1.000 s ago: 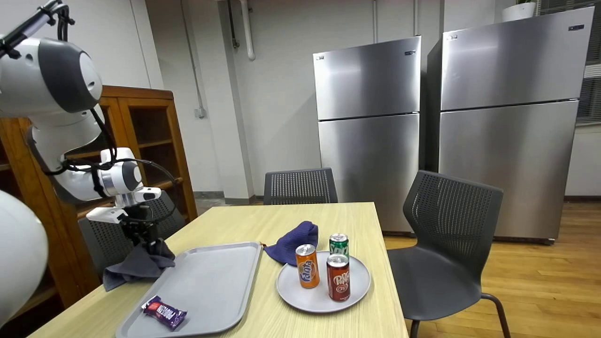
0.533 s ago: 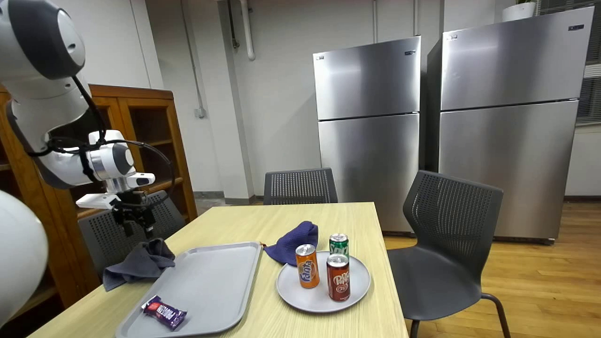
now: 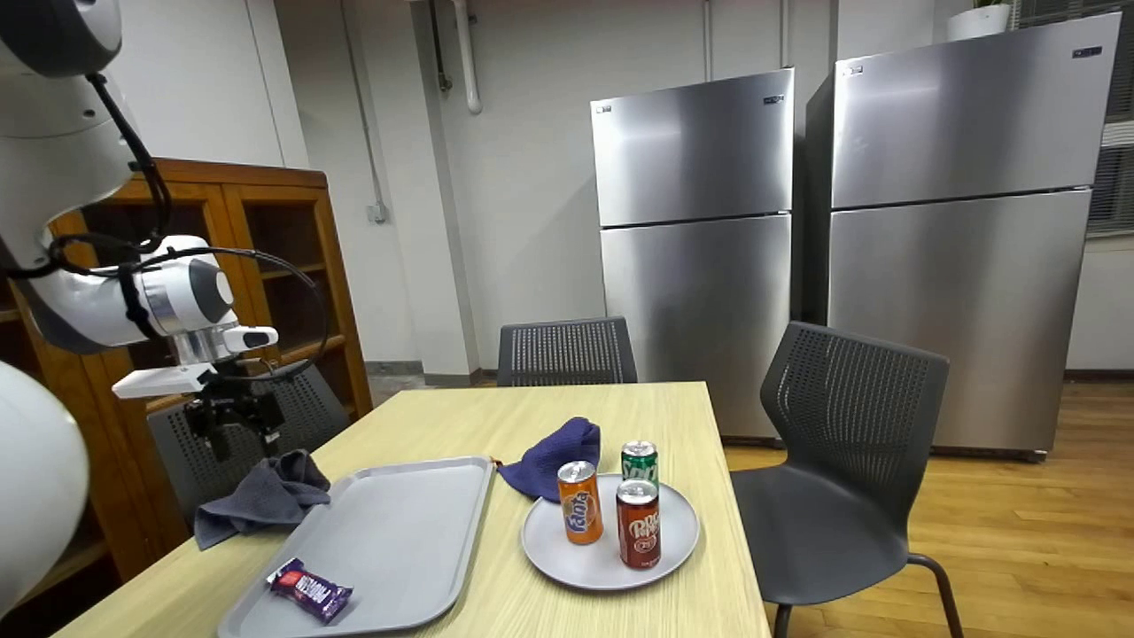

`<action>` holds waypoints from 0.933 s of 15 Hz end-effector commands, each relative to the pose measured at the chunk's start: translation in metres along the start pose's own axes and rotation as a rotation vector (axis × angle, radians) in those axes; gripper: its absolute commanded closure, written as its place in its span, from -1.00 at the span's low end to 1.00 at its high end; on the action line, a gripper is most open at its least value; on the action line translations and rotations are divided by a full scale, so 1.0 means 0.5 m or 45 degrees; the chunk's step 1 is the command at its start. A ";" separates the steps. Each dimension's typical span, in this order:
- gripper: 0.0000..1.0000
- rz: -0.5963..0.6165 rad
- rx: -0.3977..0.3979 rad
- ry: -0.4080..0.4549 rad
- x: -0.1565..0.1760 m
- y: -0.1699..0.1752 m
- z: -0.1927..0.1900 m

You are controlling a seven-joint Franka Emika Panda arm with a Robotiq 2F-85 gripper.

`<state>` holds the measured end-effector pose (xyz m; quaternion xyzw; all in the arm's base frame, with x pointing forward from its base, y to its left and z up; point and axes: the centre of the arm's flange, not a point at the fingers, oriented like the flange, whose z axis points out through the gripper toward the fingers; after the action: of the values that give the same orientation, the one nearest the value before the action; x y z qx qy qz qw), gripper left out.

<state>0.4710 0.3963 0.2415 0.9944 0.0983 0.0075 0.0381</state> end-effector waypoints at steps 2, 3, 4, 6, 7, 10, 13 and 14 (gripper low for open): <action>-1.00 -0.200 -0.013 -0.064 -0.080 0.079 -0.011; -1.00 -0.237 -0.025 -0.081 -0.091 0.092 -0.004; -1.00 -0.269 -0.039 -0.092 -0.100 0.105 0.003; -1.00 -0.336 -0.070 -0.129 -0.117 0.131 0.021; -1.00 -0.373 -0.091 -0.148 -0.127 0.145 0.031; -1.00 -0.470 -0.205 -0.205 -0.153 0.184 0.057; -1.00 -0.539 -0.271 -0.239 -0.167 0.213 0.078; -1.00 -0.554 -0.273 -0.242 -0.168 0.222 0.083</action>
<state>0.4191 0.2859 0.1996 0.9481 0.2755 -0.0788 0.1375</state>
